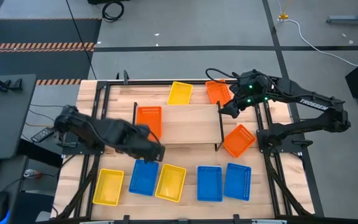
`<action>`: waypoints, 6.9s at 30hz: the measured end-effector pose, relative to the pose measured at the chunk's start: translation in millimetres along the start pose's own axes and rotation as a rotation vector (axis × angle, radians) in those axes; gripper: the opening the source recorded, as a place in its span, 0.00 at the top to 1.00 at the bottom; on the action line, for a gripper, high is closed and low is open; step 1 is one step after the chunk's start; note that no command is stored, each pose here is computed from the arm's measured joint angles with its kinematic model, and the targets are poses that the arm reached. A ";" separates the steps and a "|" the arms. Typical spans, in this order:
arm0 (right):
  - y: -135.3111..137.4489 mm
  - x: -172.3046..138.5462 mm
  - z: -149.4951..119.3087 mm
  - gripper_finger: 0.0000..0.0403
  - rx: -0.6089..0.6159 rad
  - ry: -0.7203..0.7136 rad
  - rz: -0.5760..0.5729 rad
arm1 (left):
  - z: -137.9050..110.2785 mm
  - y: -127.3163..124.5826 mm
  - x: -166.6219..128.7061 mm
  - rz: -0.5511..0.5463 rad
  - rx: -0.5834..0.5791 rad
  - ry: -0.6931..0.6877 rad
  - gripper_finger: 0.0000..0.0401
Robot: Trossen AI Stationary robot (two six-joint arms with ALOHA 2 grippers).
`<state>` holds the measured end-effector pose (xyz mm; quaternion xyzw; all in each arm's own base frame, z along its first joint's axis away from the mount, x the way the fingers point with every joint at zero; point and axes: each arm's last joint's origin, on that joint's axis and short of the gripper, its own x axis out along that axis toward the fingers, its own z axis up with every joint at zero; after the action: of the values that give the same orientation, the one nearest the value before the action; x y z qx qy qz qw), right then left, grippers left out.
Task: Stack baskets on shelf by color
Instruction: Put the left blue bin on the shelf
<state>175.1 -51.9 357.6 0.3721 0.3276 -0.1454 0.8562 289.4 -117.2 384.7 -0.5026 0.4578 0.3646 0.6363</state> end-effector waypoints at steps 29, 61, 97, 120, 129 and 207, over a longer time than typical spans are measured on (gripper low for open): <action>23.7 -32.8 -56.5 0.29 0.173 0.136 0.018 | -96.9 -19.0 125.8 0.385 0.152 0.074 0.59; 20.6 -33.1 -65.6 0.29 -0.053 0.247 0.007 | -118.7 -8.1 172.6 0.269 0.094 0.164 0.67; 20.4 -33.2 -65.4 0.29 -0.026 0.241 0.000 | -78.6 43.3 158.7 0.508 -0.051 0.103 0.67; 18.2 -38.8 -66.6 0.29 -0.027 0.220 0.003 | -80.6 54.0 200.4 0.404 -0.142 0.137 0.97; 18.2 -38.8 -66.5 0.29 -0.032 0.218 0.002 | -65.6 36.0 143.9 0.332 -0.151 0.066 0.98; 20.8 -39.6 -65.3 0.29 -0.027 0.215 0.049 | 114.3 -69.1 13.4 -0.134 0.930 -0.479 0.83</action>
<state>126.3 10.3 362.2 0.3820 0.4103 -0.0791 0.8243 382.2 -21.7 401.7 -0.0977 0.3799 0.1861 0.9008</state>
